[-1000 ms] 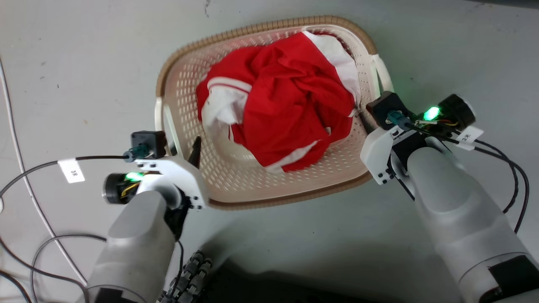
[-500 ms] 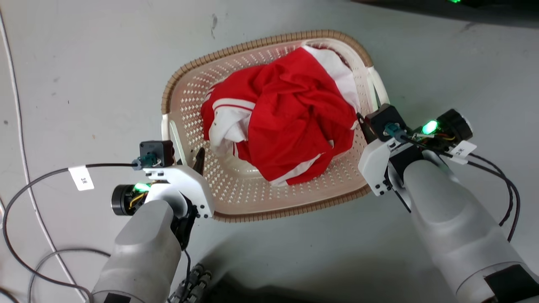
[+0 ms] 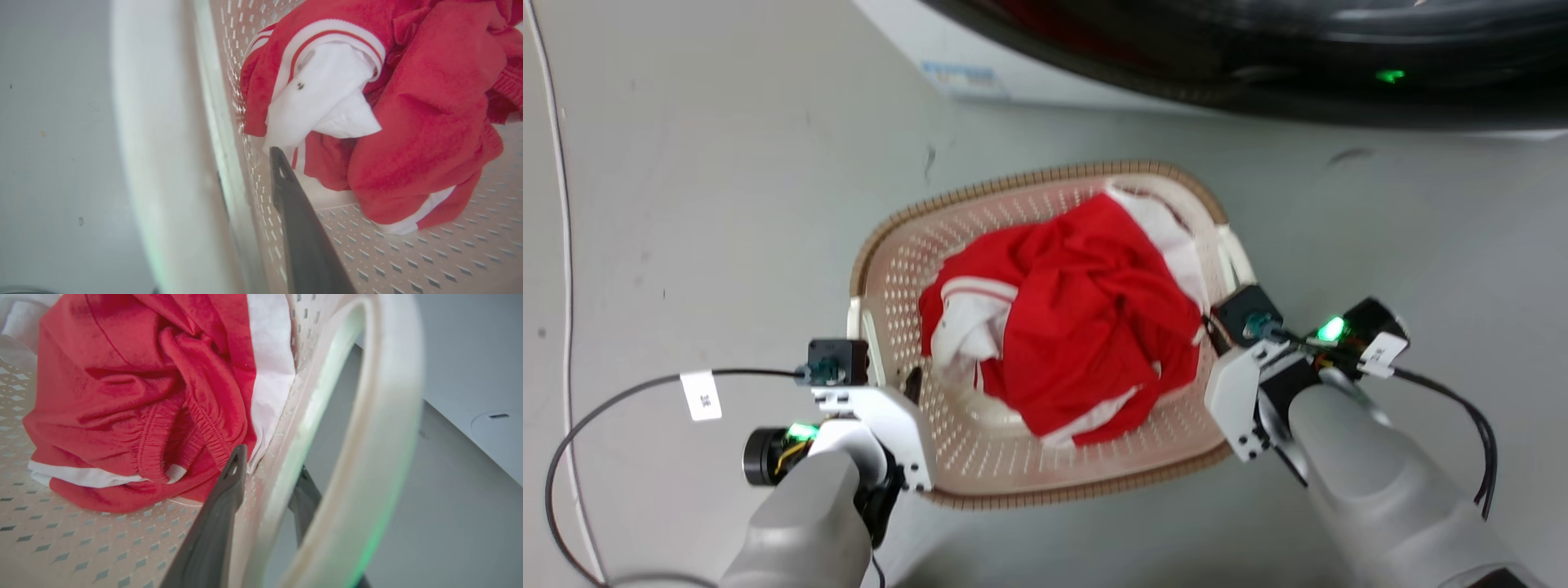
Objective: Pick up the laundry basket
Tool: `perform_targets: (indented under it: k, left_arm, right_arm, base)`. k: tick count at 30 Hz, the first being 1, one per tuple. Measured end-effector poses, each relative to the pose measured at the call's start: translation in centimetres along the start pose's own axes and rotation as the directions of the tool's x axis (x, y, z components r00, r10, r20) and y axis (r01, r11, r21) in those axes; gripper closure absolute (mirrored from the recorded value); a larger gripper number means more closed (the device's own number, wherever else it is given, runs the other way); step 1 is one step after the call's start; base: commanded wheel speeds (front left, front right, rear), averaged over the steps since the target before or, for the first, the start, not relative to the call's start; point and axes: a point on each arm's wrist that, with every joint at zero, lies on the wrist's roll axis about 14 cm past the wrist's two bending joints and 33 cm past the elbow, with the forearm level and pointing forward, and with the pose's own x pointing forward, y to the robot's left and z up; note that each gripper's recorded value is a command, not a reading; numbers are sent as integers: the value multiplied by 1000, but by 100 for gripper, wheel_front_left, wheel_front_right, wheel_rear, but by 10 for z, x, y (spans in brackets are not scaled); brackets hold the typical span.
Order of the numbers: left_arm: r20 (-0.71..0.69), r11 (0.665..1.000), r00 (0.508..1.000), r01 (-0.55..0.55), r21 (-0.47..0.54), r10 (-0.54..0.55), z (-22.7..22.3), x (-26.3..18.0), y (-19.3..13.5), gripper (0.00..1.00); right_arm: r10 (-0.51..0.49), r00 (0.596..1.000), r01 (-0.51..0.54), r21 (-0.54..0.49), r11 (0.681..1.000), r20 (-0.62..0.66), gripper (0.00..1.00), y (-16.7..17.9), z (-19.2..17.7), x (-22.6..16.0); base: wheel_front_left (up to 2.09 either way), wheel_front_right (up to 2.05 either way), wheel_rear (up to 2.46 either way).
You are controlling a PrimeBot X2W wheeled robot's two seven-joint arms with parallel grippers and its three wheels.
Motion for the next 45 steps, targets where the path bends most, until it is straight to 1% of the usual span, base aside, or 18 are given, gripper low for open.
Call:
perform_targets:
  k: [9,16,21,27,32,37,45]
  left_arm:
    - [41,998,997,60,30,-61,16,-27,-19,100]
    - [55,992,993,104,65,-107,25,-49,-34,100]
    - [42,985,988,142,95,-146,25,-65,-48,100]
    - [37,973,981,183,138,-190,35,-81,-64,100]
    - [37,963,975,210,167,-219,46,-92,-77,100]
    - [-1,952,970,237,196,-241,49,-101,-89,100]
    - [-49,938,967,255,235,-250,57,-115,-98,100]
  right_arm:
    - [-59,998,59,-2,998,6,100,-2,16,-48]
    - [-103,994,103,5,995,-27,100,5,8,-88]
    - [-137,989,138,19,990,-50,100,9,3,-115]
    - [-184,981,186,30,982,-68,100,8,3,-142]
    - [-222,973,226,49,973,-70,100,5,5,-160]
    - [-249,964,257,80,963,-95,100,2,-1,-174]
    - [-265,955,278,92,956,-137,100,3,-2,-187]
  base:
    - [0,0,0]
    - [0,0,0]
    - [0,0,0]
    - [0,0,0]
    - [0,0,0]
    - [0,0,0]
    - [0,0,0]
